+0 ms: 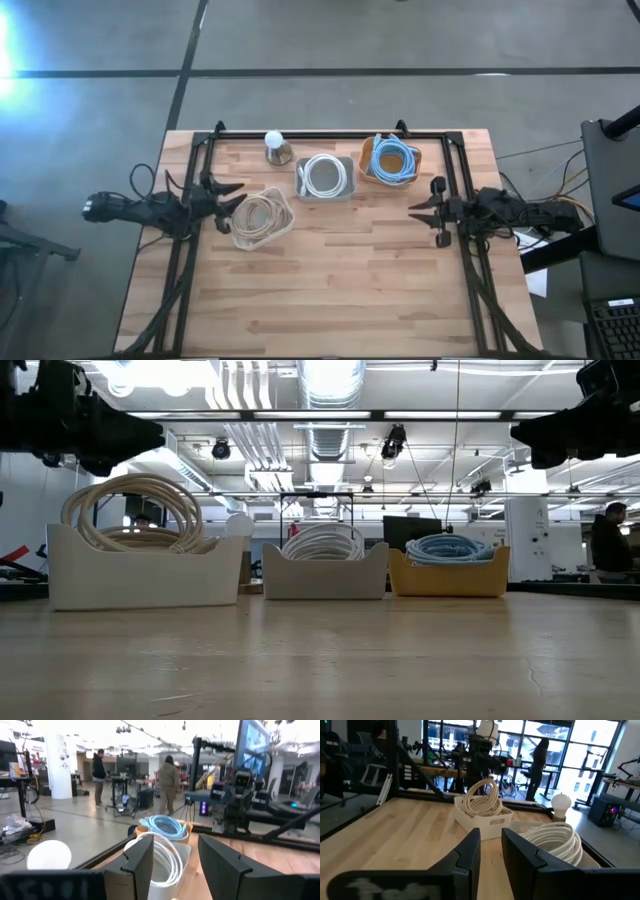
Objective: Sort HDMI cables
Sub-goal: Return to Home Position
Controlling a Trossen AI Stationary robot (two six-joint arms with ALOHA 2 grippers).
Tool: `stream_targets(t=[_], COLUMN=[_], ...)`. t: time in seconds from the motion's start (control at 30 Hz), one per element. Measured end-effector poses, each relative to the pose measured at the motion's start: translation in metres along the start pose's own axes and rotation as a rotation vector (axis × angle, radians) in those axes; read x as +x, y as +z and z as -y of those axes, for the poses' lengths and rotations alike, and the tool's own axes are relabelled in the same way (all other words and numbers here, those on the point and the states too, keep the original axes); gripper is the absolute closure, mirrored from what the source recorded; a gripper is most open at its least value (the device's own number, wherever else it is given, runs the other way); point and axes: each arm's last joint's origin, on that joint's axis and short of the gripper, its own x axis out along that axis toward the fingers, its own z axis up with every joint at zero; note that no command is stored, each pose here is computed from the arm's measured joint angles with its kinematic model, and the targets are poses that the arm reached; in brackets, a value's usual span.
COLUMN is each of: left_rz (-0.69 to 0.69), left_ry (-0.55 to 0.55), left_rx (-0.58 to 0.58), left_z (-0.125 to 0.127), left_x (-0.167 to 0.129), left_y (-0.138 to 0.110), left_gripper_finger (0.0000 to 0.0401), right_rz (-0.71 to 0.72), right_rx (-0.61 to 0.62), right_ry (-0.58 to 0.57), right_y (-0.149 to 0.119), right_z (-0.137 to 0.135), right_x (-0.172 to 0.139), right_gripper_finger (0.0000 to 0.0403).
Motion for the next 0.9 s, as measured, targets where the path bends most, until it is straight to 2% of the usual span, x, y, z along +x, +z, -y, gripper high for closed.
stream_targets(t=[0.23,0.47,0.73,0.9], left_rz=[0.017,0.018,0.018,0.018], left_ry=[0.002,0.002,0.002,0.002], left_rx=[-0.005,-0.005,-0.005,-0.005], left_z=[0.001,0.001,0.001,0.001], left_x=[0.001,0.001,0.001,0.001], left_y=[-0.006,-0.006,-0.006,-0.006], left_gripper_finger=[0.0240,0.0240,0.0240,0.0240], right_rz=[0.017,0.012,0.010,0.011], right_rx=[-0.036,-0.076,0.063,0.054], right_ry=[-0.003,-0.008,-0.016,-0.015], right_y=[-0.016,-0.017,-0.017,-0.017], right_z=[-0.002,-0.001,-0.001,-0.001], right_x=[0.005,0.005,0.005,0.005], right_gripper_finger=[0.0326,0.0317,0.0326,0.0334])
